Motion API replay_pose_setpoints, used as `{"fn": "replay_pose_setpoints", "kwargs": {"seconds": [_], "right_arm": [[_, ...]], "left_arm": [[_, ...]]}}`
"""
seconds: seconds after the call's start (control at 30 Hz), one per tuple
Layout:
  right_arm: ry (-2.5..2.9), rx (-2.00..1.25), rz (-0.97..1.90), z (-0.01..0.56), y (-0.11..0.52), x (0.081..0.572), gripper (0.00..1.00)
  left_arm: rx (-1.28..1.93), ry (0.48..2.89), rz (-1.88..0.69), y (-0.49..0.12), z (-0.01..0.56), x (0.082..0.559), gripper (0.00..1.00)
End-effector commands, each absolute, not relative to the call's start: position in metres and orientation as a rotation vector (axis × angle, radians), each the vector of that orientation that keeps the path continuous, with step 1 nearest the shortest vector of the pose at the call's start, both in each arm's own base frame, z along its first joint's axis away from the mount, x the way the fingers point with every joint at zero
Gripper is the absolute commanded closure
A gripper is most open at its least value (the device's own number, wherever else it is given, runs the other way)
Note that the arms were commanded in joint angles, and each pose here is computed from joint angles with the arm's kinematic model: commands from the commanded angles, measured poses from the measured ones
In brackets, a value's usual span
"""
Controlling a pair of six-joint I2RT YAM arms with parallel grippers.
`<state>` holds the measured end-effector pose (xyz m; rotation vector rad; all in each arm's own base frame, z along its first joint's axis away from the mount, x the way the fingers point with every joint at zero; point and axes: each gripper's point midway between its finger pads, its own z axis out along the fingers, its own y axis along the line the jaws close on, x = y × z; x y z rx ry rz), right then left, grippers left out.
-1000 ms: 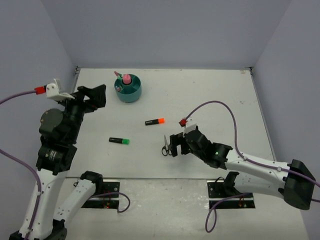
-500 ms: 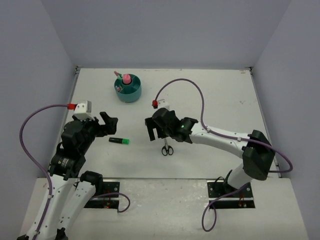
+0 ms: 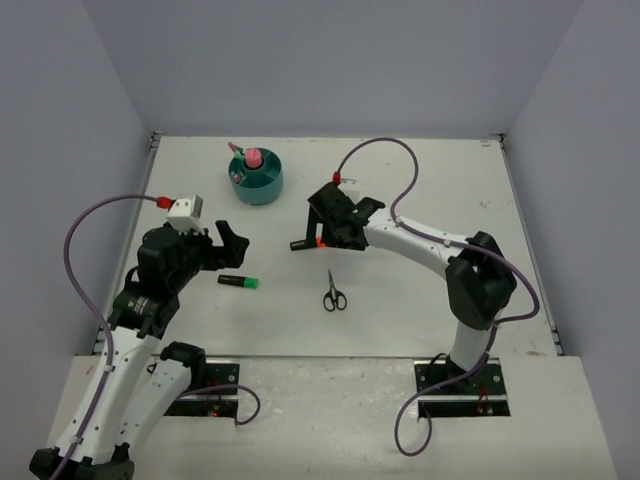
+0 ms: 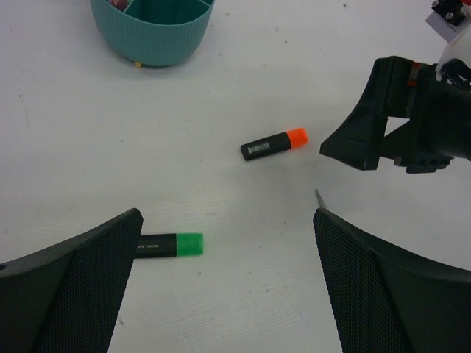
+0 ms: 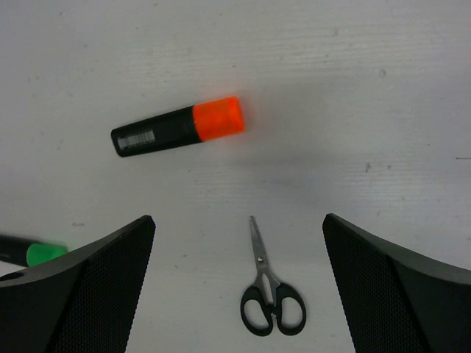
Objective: Sort the stationery into containers
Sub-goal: Pick up the pen from the center of the board.
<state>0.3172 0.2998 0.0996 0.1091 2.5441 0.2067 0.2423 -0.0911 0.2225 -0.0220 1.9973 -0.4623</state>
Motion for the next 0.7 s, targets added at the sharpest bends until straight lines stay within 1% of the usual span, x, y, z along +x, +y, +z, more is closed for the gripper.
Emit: {"fn": "replay_pose_setpoints", "kwargs": {"seconds": [0.0, 0.03, 0.1, 0.17, 0.3, 0.47, 0.53, 0.6, 0.67], "right_arm": [[2.585, 0.311, 0.296, 0.099, 0.286, 0.309, 0.01], [2.571, 0.311, 0.321, 0.103, 0.286, 0.308, 0.01], [2.562, 0.302, 0.326, 0.102, 0.278, 0.3, 0.01], [2.543, 0.291, 0.291, 0.105, 0.267, 0.297, 0.01], [2.51, 0.257, 0.268, 0.115, 0.25, 0.289, 0.01], [2.444, 0.245, 0.269, 0.13, 0.23, 0.28, 0.01], [2.435, 0.24, 0.261, 0.127, 0.223, 0.276, 0.01], [2.398, 0.227, 0.266, 0.131, 0.215, 0.273, 0.01], [2.376, 0.213, 0.254, 0.13, 0.208, 0.271, 0.01]], "left_arm": [[-0.071, 2.051, -0.374, -0.081, 0.213, 0.256, 0.0], [-0.123, 2.068, -0.359, -0.078, 0.211, 0.259, 0.0], [-0.329, 2.111, -0.261, -0.057, 0.198, 0.261, 0.0], [-0.605, 2.123, -0.264, -0.05, 0.185, 0.259, 0.0], [-0.955, 2.192, -0.227, -0.046, 0.147, 0.25, 0.0], [-1.141, 2.216, -0.237, -0.055, 0.121, 0.259, 0.0], [-1.206, 2.221, -0.216, -0.055, 0.111, 0.262, 0.01], [-1.312, 2.203, -0.14, -0.048, 0.098, 0.261, 0.07], [-1.348, 2.193, -0.113, -0.046, 0.088, 0.263, 0.12]]}}
